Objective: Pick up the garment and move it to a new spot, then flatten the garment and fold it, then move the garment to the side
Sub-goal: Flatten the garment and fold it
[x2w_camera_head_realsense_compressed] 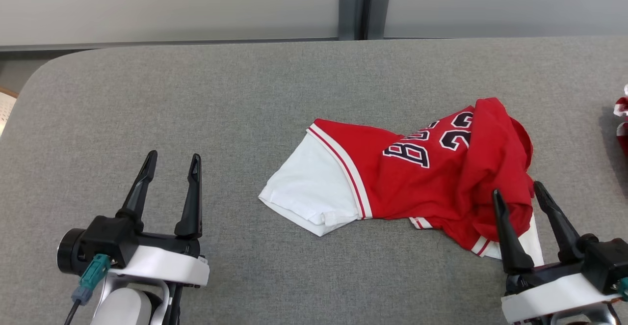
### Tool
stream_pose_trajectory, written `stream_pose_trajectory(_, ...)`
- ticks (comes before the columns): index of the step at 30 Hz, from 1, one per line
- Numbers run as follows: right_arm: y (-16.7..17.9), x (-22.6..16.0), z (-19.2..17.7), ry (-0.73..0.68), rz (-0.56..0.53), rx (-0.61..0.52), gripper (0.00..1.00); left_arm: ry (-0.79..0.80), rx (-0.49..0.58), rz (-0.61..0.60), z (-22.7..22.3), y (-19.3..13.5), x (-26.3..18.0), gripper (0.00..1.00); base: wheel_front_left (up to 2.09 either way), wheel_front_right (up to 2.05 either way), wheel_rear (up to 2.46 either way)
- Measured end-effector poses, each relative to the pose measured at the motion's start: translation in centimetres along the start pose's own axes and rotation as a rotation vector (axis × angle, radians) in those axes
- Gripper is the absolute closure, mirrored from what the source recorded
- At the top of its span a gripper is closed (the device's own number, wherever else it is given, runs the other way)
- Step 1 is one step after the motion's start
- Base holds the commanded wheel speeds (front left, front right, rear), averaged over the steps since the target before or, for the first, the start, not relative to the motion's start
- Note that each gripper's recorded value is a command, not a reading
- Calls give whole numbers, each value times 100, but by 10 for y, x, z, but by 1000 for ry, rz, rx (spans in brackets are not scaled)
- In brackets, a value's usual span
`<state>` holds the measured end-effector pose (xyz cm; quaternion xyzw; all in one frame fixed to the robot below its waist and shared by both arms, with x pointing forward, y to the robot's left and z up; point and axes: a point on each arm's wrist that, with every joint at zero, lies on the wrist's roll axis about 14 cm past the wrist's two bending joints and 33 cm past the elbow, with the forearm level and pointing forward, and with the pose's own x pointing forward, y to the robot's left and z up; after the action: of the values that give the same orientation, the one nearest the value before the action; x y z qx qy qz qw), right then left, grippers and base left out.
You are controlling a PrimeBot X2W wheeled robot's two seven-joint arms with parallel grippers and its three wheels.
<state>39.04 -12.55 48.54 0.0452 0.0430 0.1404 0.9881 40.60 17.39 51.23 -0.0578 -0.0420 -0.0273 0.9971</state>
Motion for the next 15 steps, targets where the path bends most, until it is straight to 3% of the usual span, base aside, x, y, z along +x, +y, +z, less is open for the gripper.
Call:
stream_pose_trajectory(5, 1, -7, 21, -41, 3, -29, 0, 1, 4, 1, 3, 0, -11, 0, 0, 0, 0)
stream_pose_trajectory(15, 5, -34, 15, -9, -22, 4, 0, 25, 13, 2, 5, -1, -31, 0, 0, 0, 0)
